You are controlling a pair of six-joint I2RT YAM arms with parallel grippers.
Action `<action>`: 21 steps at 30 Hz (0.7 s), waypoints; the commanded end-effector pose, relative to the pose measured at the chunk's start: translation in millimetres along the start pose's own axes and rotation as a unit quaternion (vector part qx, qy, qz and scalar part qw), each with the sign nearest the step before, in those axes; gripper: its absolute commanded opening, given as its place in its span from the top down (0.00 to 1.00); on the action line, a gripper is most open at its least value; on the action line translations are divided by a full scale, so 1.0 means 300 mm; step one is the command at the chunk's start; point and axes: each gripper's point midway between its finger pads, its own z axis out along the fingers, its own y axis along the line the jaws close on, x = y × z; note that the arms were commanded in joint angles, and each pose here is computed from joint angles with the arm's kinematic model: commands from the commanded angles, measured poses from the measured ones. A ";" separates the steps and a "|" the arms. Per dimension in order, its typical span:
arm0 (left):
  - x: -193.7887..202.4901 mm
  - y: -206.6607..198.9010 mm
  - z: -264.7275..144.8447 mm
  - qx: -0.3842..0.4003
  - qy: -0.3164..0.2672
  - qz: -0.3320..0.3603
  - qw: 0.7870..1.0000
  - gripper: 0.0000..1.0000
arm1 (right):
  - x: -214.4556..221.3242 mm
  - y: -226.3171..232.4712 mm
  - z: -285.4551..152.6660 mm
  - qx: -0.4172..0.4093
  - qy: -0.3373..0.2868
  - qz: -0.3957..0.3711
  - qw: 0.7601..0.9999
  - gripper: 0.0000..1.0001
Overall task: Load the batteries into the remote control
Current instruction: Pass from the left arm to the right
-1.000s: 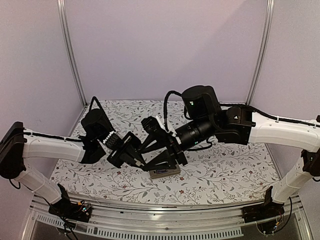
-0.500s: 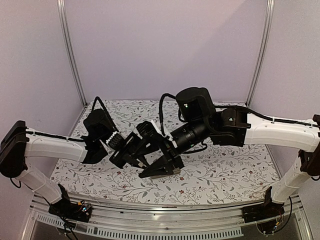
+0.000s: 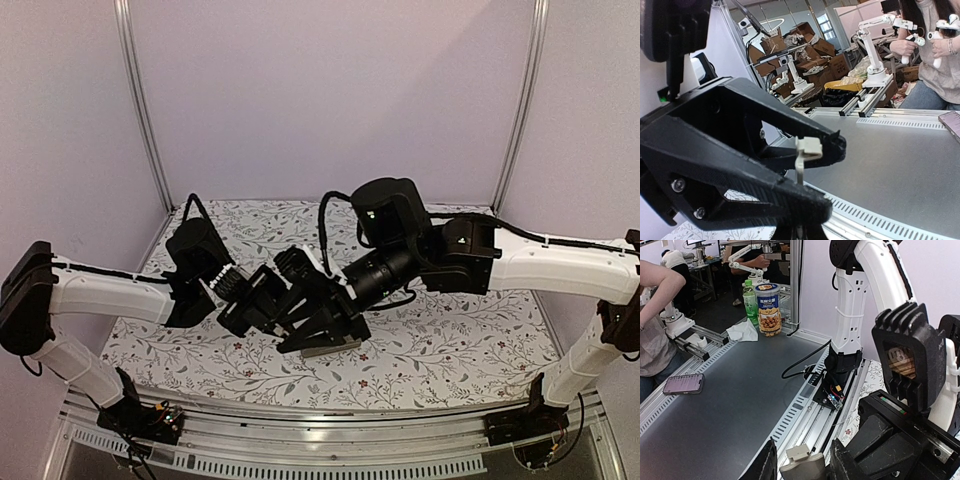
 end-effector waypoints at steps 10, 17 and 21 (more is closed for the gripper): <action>-0.061 0.016 0.012 -0.003 -0.010 0.042 0.999 1.00 | 0.067 -0.006 -0.001 0.018 0.032 0.029 0.999 0.77; -0.049 0.033 0.008 -0.033 -0.006 0.036 0.999 0.95 | 0.059 -0.019 -0.019 0.044 0.031 0.021 0.998 0.82; -0.045 0.035 0.005 -0.043 -0.003 0.037 0.998 0.72 | 0.050 -0.027 -0.037 0.062 0.026 0.014 0.998 0.83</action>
